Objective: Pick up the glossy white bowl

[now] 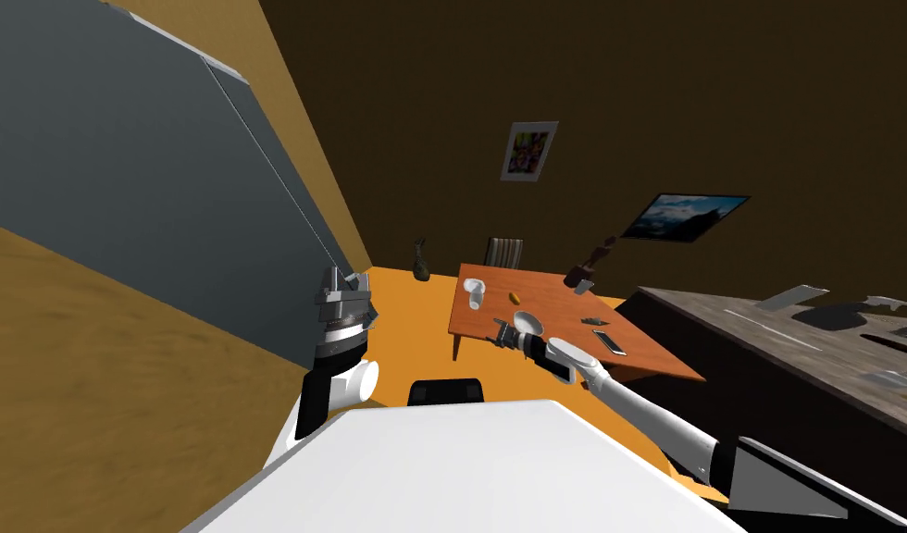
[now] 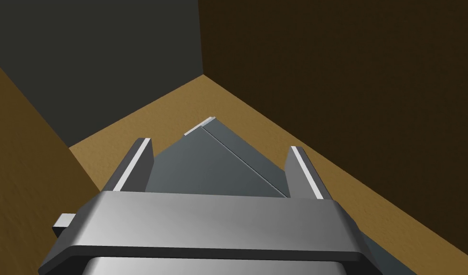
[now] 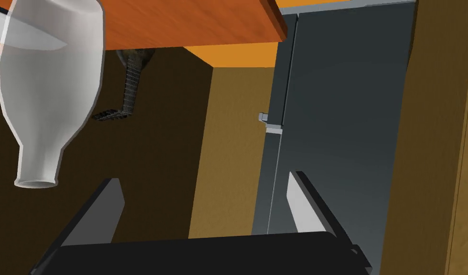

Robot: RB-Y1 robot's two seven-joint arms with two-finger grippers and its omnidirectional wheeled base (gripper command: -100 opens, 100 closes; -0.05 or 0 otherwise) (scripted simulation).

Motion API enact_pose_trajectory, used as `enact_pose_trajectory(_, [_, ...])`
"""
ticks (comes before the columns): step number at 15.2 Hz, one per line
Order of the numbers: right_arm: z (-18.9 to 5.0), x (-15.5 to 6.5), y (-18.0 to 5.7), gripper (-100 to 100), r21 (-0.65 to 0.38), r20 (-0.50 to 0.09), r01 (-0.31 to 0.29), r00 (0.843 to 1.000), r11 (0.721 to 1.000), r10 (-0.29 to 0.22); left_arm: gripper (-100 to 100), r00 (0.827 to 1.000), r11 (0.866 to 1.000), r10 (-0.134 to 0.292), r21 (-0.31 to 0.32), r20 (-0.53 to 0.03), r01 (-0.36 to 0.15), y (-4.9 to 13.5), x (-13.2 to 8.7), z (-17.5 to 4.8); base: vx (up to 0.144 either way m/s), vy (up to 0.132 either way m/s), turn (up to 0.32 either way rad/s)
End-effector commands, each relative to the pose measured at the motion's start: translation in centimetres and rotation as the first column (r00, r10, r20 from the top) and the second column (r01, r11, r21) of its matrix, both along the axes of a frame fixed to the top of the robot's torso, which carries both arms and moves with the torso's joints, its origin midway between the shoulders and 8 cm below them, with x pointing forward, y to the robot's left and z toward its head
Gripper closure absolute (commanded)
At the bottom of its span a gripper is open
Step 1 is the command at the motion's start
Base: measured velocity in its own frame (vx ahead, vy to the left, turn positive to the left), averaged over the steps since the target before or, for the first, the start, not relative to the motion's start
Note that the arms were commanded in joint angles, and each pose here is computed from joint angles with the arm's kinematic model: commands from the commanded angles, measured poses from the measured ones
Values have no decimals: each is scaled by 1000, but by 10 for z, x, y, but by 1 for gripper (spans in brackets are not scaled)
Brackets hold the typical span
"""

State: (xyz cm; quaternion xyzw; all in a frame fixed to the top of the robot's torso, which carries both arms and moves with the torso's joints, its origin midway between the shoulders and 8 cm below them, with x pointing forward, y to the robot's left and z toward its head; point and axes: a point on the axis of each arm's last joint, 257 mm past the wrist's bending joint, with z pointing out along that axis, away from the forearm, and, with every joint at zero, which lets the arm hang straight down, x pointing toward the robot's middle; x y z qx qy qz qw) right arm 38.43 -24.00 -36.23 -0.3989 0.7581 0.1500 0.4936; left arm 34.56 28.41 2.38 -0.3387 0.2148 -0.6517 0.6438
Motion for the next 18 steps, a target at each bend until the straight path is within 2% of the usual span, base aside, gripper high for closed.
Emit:
enact_pose_trajectory(1, [-11, 2, -15, -100, -48, -11, 4, 1000, 999, -5, 0, 1000, 1000, 0, 0, 0, 0, 0, 0, 0, 20, -12, 44])
enact_pose_trajectory(2, [-26, -1, -31, -100, -138, -15, -25, 1000, 990, 23, 0, 1000, 1000, 0, 0, 0, 0, 0, 0, 0, 25, -11, 116])
enact_pose_trajectory(3, [-31, -2, -39, -100, -149, -24, -14, 1000, 989, 10, 0, 1000, 1000, 0, 0, 0, 0, 0, 0, 0, 29, -15, 121])
enact_pose_trajectory(4, [-40, -3, -55, -100, -229, -24, -43, 999, 972, 39, 0, 1000, 1000, 0, 0, 0, 0, 0, 0, 0, 35, -19, 164])
enact_pose_trajectory(6, [-48, -6, -66, -100, -245, -40, -32, 999, 969, 23, 0, 1000, 1000, 0, 0, 0, 0, 0, 0, 0, 33, -23, 74])
enact_pose_trajectory(7, [-59, -9, -83, -100, -323, -49, -63, 998, 944, 50, 0, 1000, 1000, 0, 0, 0, 0, 0, 0, 0, 30, -18, 81])
enact_pose_trajectory(9, [-63, -10, -93, -100, -335, -59, -51, 998, 941, 34, 0, 1000, 1000, 0, 0, 0, 0, 0, 0, 0, 24, -15, 76])
enact_pose_trajectory(10, [-74, -15, -114, -100, -410, -73, -79, 996, 909, 53, 0, 1000, 1000, 0, 0, 0, 0, 0, 0, 0, 25, -13, 108])
enact_pose_trajectory(11, [-76, -16, -121, -100, -418, -79, -72, 996, 906, 42, 0, 1000, 1000, 0, 0, 0, 0, 0, 0, 0, 27, -14, 117])
enact_pose_trajectory(12, [-82, -19, -138, -100, -480, -89, -101, 994, 871, 66, 0, 1000, 1000, 0, 0, 0, 0, 0, 0, 0, 33, -18, 124])
enact_pose_trajectory(14, [-87, -22, -149, -100, -492, -101, -94, 994, 865, 50, 0, 1000, 1000, 0, 0, 0, 0, 0, 0, 0, 27, -19, 72])
enact_pose_trajectory(15, [-93, -28, -166, -100, -549, -119, -125, 990, 827, 71, 0, 1000, 1000, 0, 0, 0, 0, 0, 0, 0, 21, -15, 77])
enact_pose_trajectory(16, [-96, -30, -178, -100, -561, -127, -115, 990, 820, 53, 0, 1000, 1000, 0, 0, 0, 0, 0, 0, 0, 24, -17, 114])
enact_pose_trajectory(17, [-102, -38, -199, -100, -614, -150, -144, 987, 776, 64, 0, 1000, 1000, 0, 0, 0, 0, 0, 0, 0, 30, -18, 155])
enact_pose_trajectory(18, [-103, -39, -205, -100, -620, -154, -139, 987, 772, 55, 0, 1000, 1000, 0, 0, 0, 0, 0, 0, 0, 31, -21, 100])
